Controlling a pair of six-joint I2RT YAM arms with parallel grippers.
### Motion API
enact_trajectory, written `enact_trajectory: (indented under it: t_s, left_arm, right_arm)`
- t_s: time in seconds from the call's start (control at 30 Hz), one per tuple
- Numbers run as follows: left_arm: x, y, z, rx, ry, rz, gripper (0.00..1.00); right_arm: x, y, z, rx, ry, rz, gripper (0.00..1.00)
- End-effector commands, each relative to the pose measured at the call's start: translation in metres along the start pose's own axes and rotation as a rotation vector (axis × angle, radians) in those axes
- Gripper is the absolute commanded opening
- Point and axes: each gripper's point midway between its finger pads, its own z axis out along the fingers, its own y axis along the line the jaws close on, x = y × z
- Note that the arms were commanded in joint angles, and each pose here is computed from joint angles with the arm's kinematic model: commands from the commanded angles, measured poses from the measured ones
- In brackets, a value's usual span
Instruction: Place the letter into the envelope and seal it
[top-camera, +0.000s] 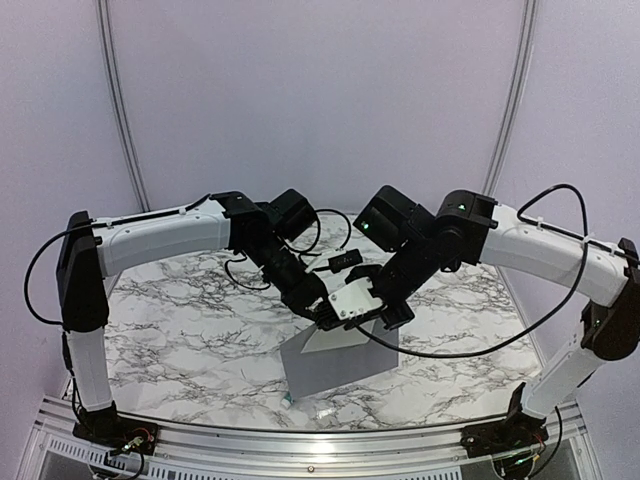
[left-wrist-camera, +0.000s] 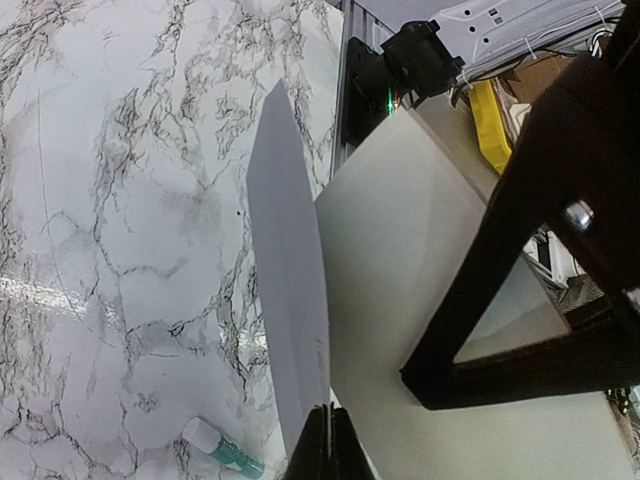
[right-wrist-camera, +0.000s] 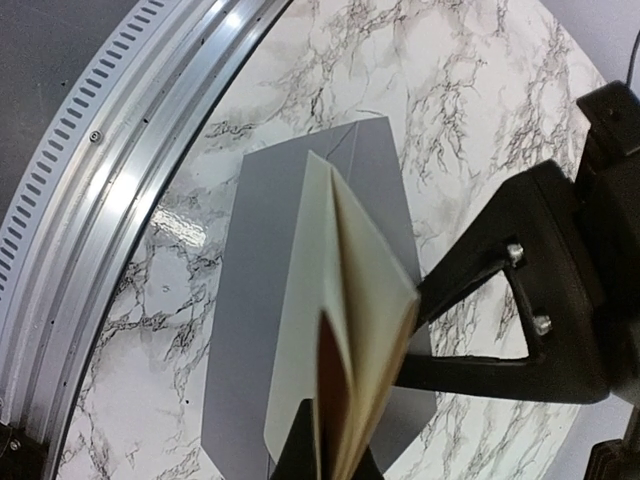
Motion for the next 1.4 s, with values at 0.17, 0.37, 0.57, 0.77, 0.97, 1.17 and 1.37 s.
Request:
enact_trajectory:
  t_s: [0.17, 0.37, 0.57, 0.77, 0.97, 1.17, 1.37]
  left_arm:
    - [-0.004, -0.01, -0.002, 0.044, -0.002, 0.007, 0.0]
    - [-0.004, -0.008, 0.001, 0.052, 0.002, 0.004, 0.0]
    - [-0.005, -0.008, 0.002, 0.058, 0.002, 0.002, 0.0]
    - [-0.007, -0.009, -0.003, 0.062, -0.009, 0.001, 0.0]
    - [-0.008, -0.009, -0.006, 0.062, -0.018, -0.001, 0.0]
    - [-0.008, -0.008, -0.007, 0.06, -0.017, -0.008, 0.0]
    - [-0.008, -0.008, -0.009, 0.057, -0.022, -0.006, 0.0]
  right_arm:
    - [-0.004, -0.01, -0.003, 0.084, -0.007, -0.042, 0.01]
    - [-0.01, -0.012, -0.001, 0.09, -0.02, -0.058, 0.01]
    - [-0.019, -0.011, 0.0, 0.091, -0.051, -0.077, 0.01]
    - [-0.014, -0.004, 0.007, 0.072, -0.032, -0.076, 0.01]
    - [-0.004, 0.0, 0.008, 0.075, 0.005, -0.079, 0.01]
    - [0.005, -0.004, 0.001, 0.116, 0.056, -0.093, 0.01]
    - [0.01, -0.008, -0.006, 0.153, 0.09, -0.102, 0.0]
